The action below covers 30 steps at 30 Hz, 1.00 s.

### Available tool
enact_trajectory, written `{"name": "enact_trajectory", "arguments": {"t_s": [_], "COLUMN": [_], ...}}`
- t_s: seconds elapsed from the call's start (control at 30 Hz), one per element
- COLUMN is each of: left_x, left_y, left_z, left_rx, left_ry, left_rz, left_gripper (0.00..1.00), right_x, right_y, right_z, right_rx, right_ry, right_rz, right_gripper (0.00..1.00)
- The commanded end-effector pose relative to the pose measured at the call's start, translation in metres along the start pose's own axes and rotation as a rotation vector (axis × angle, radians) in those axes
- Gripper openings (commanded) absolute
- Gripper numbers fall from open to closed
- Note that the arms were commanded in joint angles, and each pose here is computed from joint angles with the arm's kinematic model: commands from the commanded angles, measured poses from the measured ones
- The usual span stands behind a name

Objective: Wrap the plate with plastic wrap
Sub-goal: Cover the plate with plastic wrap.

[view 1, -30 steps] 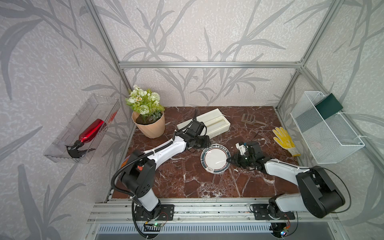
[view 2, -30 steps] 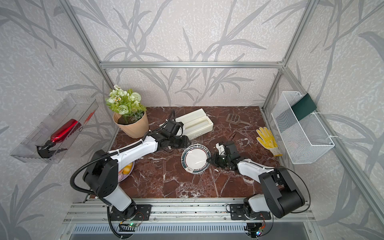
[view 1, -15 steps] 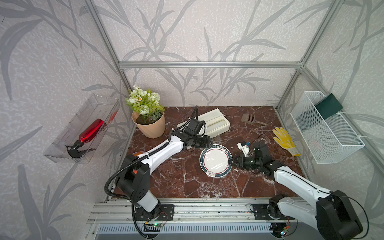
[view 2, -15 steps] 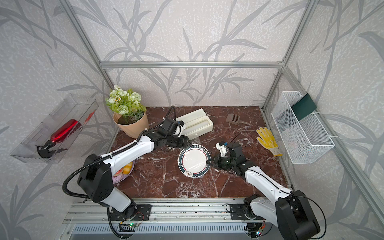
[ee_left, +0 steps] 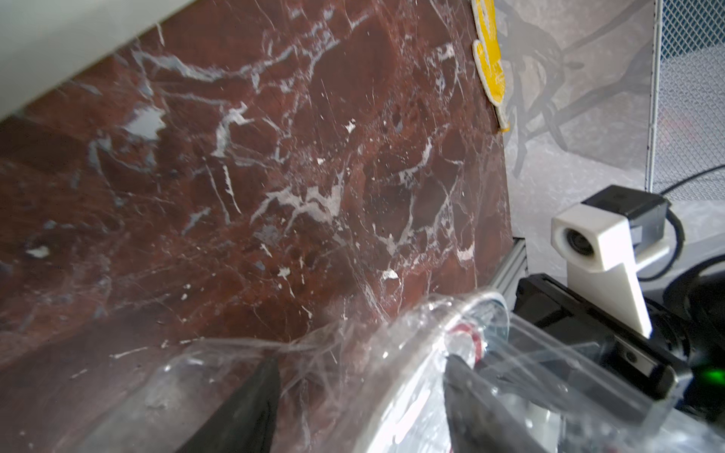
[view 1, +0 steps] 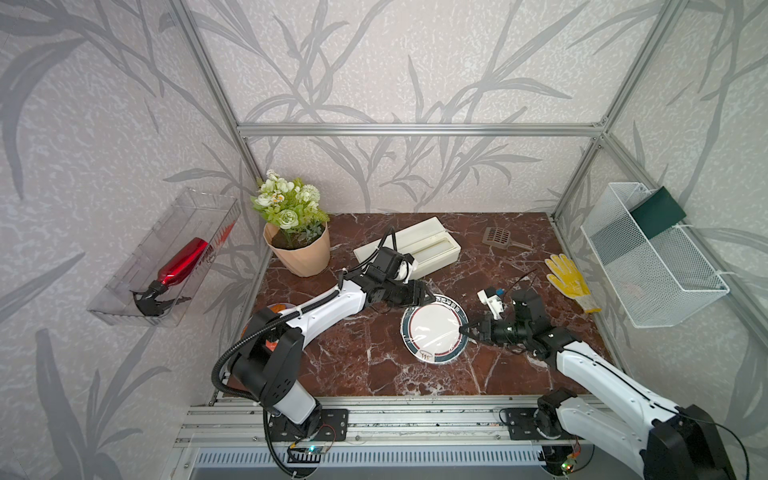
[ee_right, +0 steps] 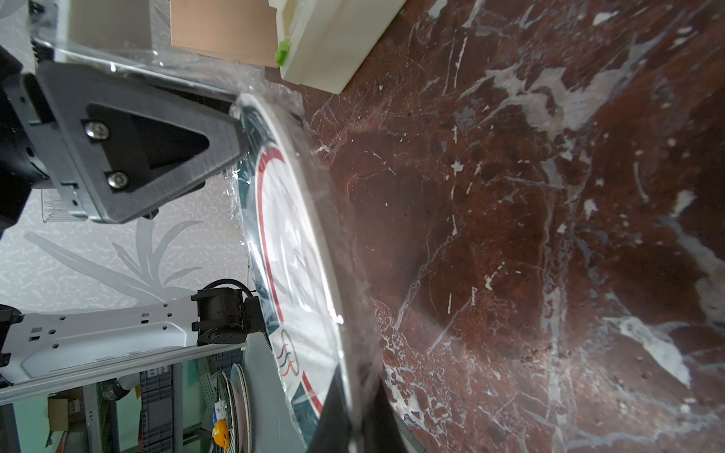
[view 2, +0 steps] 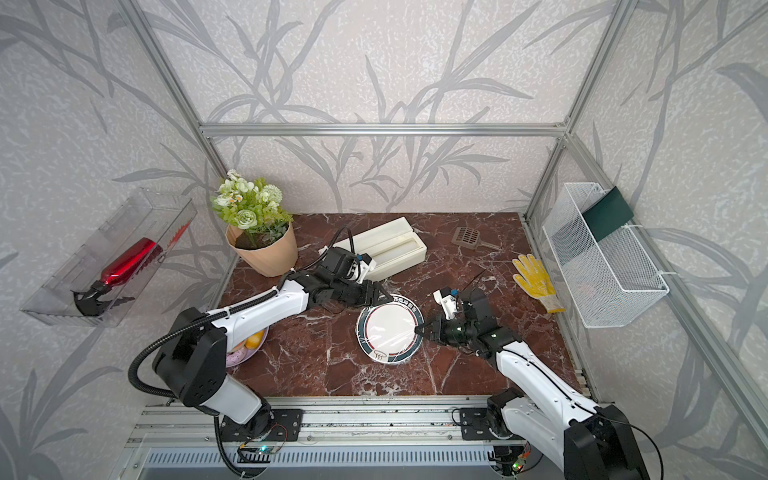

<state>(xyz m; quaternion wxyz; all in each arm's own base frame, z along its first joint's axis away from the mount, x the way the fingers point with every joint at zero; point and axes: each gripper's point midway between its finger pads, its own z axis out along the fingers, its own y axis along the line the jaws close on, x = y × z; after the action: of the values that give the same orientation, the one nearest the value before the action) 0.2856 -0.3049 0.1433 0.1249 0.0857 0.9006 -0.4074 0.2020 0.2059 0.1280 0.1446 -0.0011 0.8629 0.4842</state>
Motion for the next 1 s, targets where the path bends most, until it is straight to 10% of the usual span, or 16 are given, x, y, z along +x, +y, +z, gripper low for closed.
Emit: {"name": "enact_trajectory", "arguments": {"t_s": [0.0,0.97], "left_x": [-0.003,0.002], "left_y": [-0.035,-0.073], "left_z": [-0.015,-0.038], "left_rx": [0.148,0.597], "left_ry": [-0.024,-0.038], "left_rz": [0.0,-0.207], "left_gripper": [0.66,0.44], "right_x": [-0.014,-0.034], "right_y": [0.02,0.041], "right_z": [-0.008,-0.025], "right_rx": [-0.033,-0.061], "right_ry": [-0.04,-0.155], "right_rz": [-0.06,-0.042], "right_gripper": [0.02,0.0]}}
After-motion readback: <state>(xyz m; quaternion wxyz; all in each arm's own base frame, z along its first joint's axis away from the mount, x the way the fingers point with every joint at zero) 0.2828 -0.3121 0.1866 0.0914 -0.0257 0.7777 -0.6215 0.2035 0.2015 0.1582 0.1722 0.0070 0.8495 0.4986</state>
